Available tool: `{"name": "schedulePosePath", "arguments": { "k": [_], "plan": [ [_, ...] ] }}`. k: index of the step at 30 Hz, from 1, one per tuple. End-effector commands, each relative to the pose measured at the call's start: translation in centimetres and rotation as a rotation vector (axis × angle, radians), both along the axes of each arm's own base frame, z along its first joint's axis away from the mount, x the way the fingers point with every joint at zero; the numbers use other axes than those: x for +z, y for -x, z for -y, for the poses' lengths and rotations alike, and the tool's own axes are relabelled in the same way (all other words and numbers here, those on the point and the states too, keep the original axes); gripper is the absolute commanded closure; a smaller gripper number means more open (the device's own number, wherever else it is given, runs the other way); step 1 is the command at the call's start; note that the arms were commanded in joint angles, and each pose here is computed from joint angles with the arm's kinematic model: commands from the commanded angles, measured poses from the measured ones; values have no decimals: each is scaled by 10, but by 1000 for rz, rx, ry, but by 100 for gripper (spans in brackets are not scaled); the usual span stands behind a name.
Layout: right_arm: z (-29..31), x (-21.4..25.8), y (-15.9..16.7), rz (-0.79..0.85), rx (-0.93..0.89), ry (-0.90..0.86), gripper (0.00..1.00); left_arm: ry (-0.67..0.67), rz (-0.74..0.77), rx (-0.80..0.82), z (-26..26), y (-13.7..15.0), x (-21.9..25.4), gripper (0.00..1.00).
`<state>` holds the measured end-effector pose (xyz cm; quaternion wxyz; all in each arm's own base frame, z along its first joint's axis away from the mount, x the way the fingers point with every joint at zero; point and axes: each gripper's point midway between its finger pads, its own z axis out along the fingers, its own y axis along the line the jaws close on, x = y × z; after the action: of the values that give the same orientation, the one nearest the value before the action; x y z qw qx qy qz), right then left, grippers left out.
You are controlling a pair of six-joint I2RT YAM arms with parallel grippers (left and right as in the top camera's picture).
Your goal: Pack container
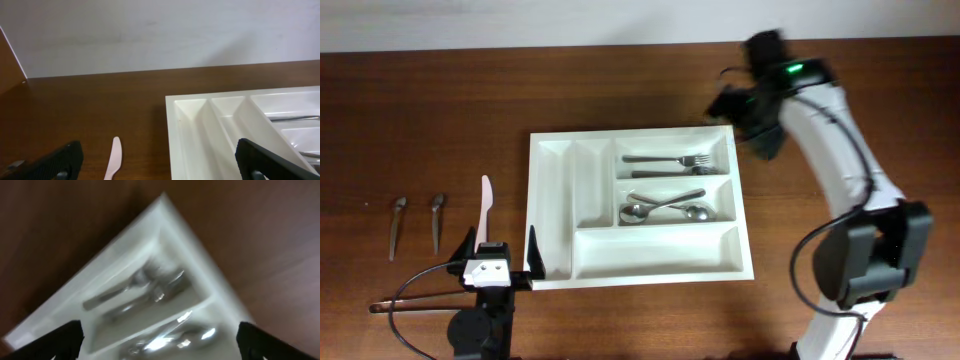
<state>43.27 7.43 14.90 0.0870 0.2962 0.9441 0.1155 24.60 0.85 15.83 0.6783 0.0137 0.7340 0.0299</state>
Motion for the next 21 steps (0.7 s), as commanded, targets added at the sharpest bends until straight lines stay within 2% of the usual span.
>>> {"name": "schedulePosePath", "arguments": {
  "k": [1,6,9,13,18,21],
  "plan": [
    [58,26,-2,53,220,148,1,-18,-4,-4,0,0,-2,1],
    [138,41,29,-48,130,213,1,-18,-4,-3,0,0,-2,1],
    [159,38,50,-120,105,198,1,-18,-4,-3,0,0,-2,1],
    [172,37,76,-199,168,183,1,-18,-4,-4,0,0,-2,1],
    [178,41,99,-265,152,150,1,-18,-4,-3,0,0,-2,1],
    [175,47,106,-252,170,156,1,-18,-4,-3,0,0,-2,1]
  ]
}}
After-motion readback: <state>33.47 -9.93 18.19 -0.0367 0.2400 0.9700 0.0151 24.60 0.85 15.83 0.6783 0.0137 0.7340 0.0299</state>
